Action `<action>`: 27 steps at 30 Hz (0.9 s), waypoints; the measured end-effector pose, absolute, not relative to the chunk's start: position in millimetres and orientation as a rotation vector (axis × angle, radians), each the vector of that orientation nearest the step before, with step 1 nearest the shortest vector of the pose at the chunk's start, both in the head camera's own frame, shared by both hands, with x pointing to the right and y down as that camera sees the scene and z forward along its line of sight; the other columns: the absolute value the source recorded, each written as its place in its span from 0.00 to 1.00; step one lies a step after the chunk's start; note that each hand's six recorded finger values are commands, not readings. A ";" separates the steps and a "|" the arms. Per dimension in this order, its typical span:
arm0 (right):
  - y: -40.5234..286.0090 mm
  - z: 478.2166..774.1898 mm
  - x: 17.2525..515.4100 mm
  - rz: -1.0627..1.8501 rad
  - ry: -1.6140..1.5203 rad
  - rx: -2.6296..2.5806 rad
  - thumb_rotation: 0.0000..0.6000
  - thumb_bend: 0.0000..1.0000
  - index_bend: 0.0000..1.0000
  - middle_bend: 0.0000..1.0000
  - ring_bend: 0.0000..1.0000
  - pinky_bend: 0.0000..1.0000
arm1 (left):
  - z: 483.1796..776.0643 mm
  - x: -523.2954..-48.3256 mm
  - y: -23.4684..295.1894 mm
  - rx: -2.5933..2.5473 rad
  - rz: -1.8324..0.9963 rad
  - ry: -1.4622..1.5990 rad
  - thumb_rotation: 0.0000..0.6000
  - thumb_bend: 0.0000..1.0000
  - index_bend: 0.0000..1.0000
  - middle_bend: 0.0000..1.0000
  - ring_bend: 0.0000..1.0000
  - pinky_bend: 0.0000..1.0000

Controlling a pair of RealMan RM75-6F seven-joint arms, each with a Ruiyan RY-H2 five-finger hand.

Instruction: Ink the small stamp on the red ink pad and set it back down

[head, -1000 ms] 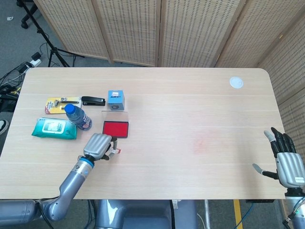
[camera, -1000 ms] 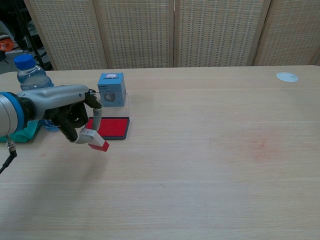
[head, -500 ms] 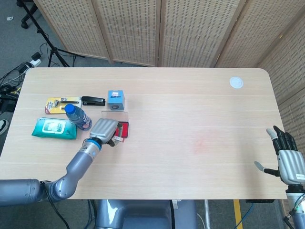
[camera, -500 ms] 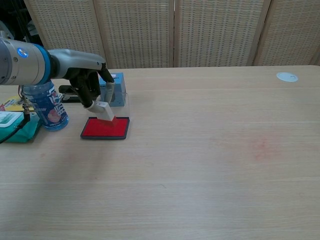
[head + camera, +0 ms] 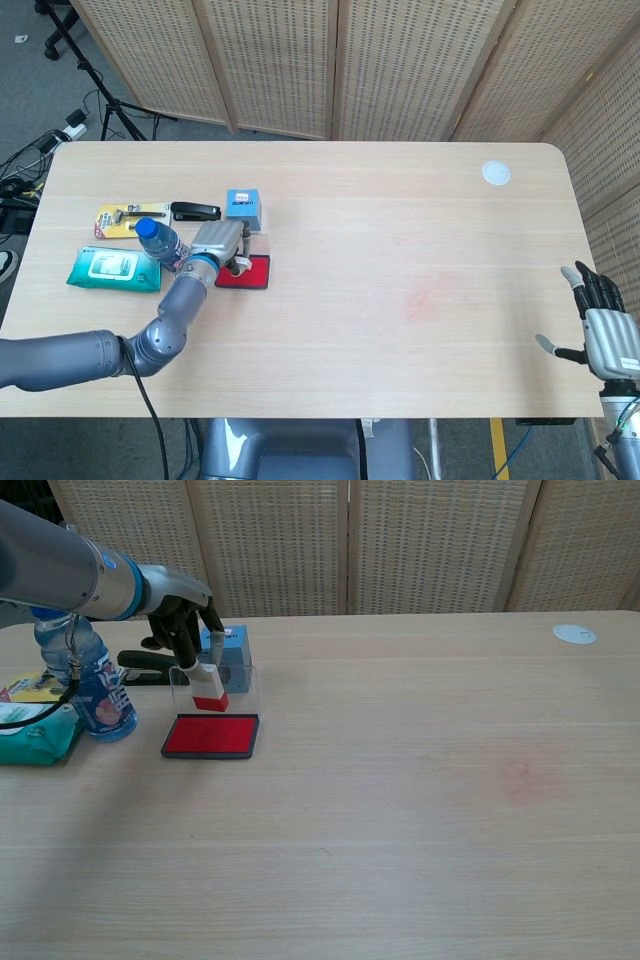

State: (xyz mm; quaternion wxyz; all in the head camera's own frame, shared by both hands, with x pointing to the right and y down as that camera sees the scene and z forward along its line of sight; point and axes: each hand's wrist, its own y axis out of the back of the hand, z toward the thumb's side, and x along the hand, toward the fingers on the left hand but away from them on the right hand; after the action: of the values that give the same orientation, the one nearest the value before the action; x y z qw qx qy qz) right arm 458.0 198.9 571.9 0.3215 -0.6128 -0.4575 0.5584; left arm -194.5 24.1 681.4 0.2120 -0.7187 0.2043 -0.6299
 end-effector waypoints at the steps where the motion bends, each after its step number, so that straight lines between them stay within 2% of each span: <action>1: 198.5 572.5 457.9 1.468 -1.200 -1.610 1.00 0.00 0.00 0.00 0.00 0.00 | 684.8 -193.9 23.9 -2.002 -1.755 0.559 1.00 0.38 0.63 0.96 0.93 0.84; 27: 196.5 575.3 462.8 1.485 -1.214 -1.612 1.00 0.00 0.00 0.00 0.00 0.00 | 720.4 -199.6 32.2 -1.956 -1.866 0.487 1.00 0.39 0.63 0.96 0.93 0.84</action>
State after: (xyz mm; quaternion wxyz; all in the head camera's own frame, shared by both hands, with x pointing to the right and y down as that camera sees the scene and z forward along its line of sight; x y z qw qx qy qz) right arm 462.8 196.5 575.3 0.3127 -0.6110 -0.4602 0.5631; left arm -199.6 32.2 720.4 0.1961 -0.6981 0.1739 -0.6663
